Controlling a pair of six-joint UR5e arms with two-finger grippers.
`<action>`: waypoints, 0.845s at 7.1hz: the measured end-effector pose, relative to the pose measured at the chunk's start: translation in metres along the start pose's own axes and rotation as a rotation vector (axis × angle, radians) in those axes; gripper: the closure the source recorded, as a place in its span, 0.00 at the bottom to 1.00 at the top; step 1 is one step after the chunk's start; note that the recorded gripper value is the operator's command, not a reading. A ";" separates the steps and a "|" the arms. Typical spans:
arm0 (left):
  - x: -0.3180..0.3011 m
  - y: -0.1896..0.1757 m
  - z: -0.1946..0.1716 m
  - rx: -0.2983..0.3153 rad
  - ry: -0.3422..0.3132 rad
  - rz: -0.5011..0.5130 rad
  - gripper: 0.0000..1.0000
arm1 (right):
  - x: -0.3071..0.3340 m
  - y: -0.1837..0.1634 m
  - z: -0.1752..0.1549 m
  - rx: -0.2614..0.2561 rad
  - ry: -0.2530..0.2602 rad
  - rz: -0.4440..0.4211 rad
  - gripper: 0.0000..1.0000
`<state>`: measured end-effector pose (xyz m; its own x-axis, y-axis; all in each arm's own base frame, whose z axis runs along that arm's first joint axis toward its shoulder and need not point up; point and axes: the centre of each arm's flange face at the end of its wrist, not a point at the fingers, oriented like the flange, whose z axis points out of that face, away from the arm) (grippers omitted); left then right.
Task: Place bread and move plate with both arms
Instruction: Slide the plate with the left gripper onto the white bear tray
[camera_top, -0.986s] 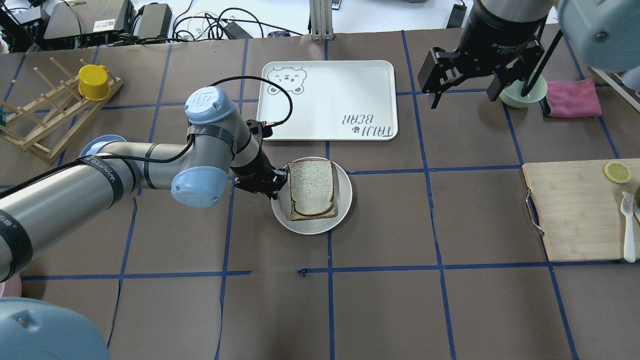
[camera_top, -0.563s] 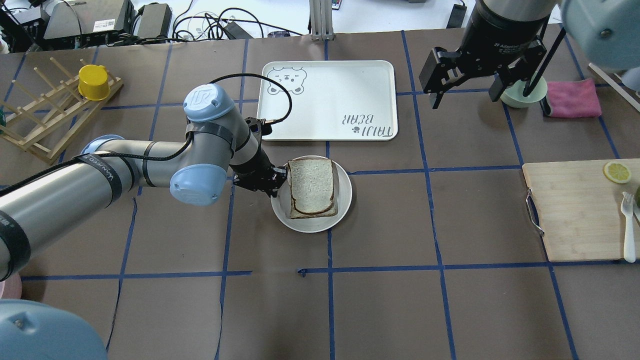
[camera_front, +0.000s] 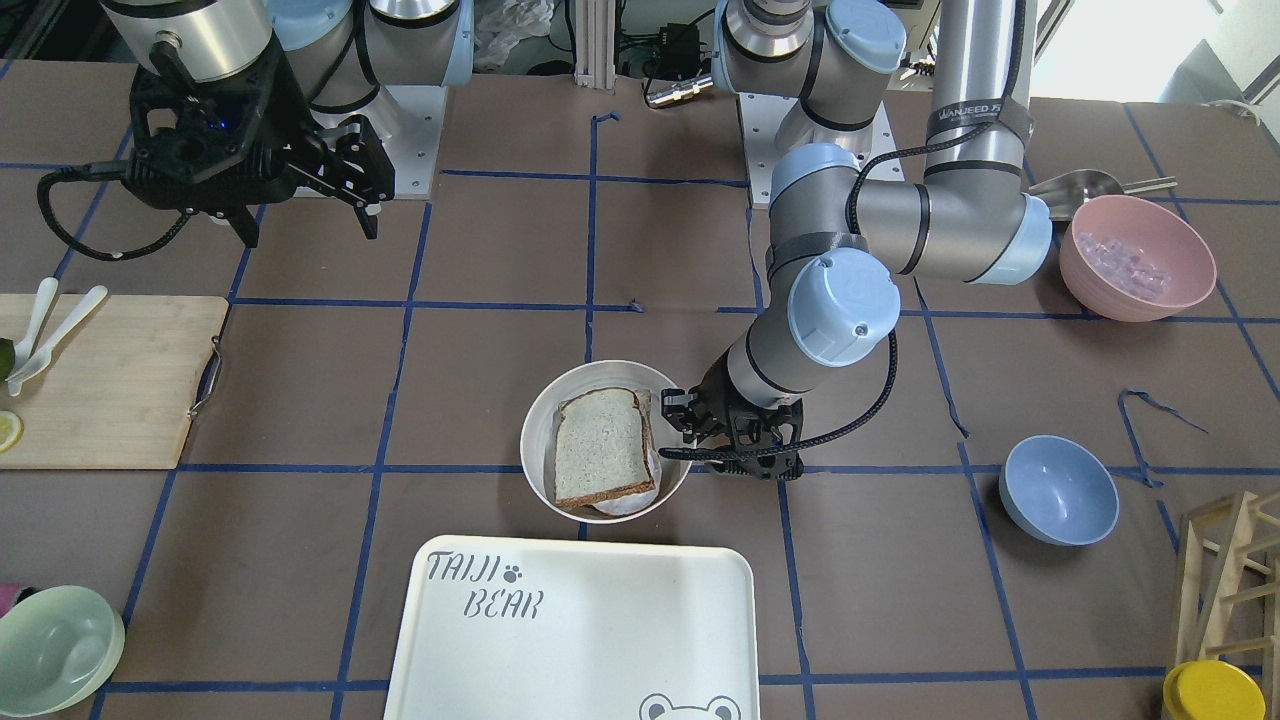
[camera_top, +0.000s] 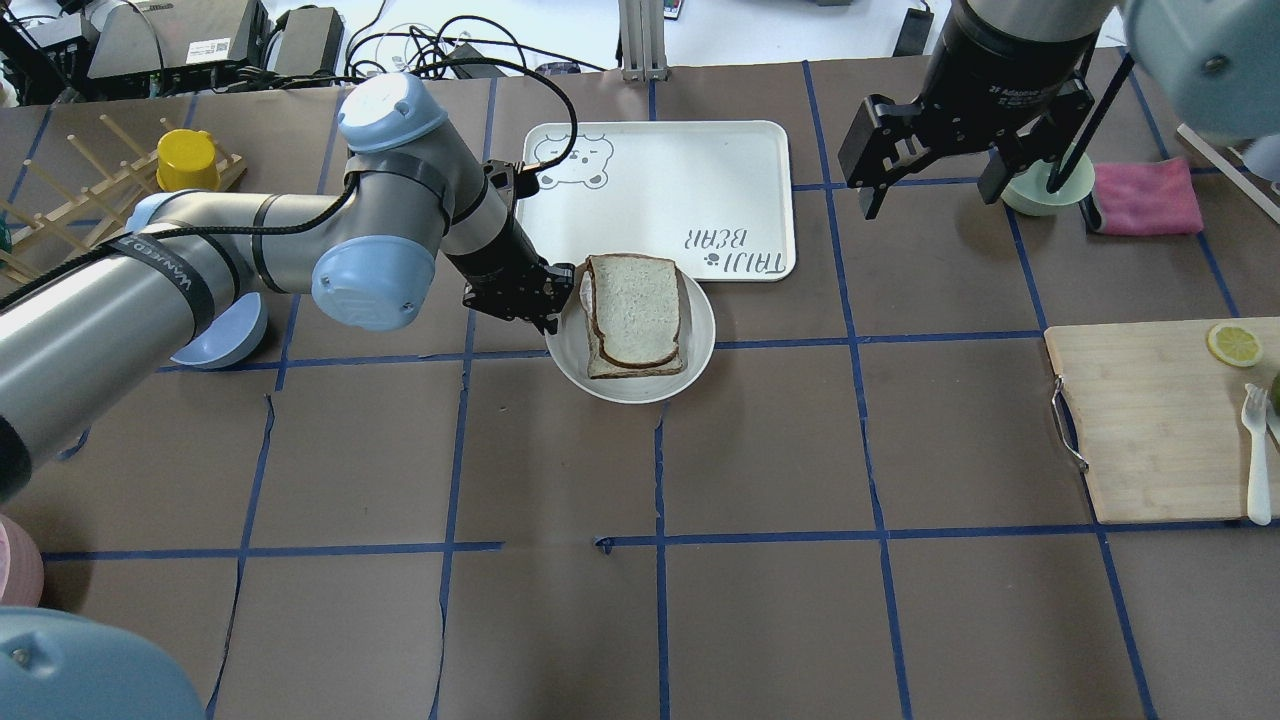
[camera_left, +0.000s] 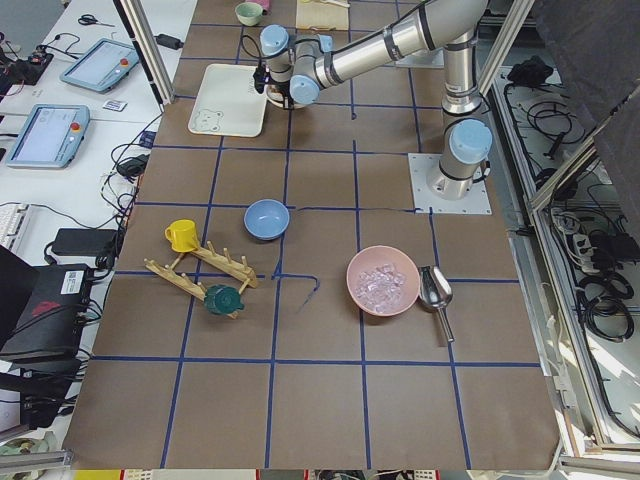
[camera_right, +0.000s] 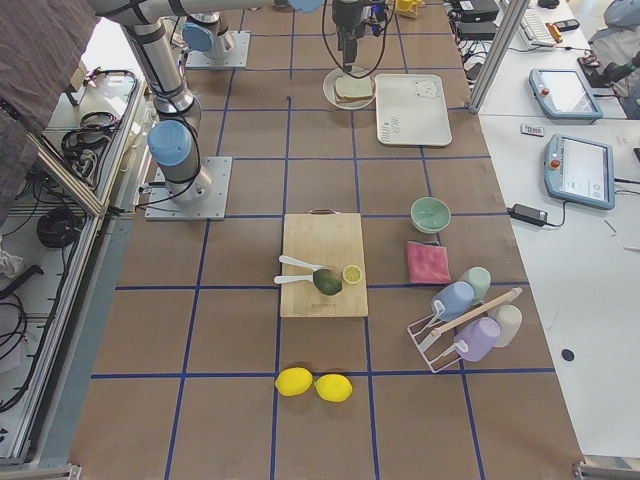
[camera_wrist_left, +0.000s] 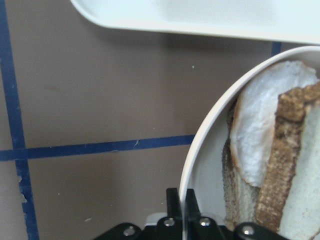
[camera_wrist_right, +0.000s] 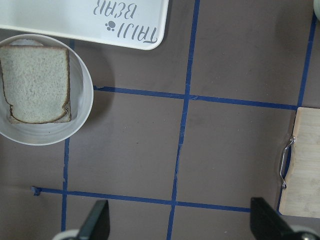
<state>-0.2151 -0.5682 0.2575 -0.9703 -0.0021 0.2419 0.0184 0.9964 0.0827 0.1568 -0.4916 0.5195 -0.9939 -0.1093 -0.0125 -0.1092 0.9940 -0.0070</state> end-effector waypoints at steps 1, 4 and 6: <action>-0.001 -0.014 -0.009 0.018 0.008 0.017 1.00 | -0.001 0.001 0.000 0.000 -0.006 0.000 0.00; 0.001 -0.080 -0.018 0.073 0.057 0.079 1.00 | -0.004 0.006 -0.003 0.004 -0.026 0.001 0.00; 0.001 -0.120 -0.001 0.082 0.071 0.089 1.00 | -0.007 0.007 -0.003 0.005 -0.047 0.001 0.00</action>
<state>-0.2176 -0.6880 0.2488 -0.9461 0.0838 0.3129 0.0815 0.9965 -0.0205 0.1627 -0.4843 0.5225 -0.9923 -0.1082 -0.0596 -0.1077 0.9941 -0.0116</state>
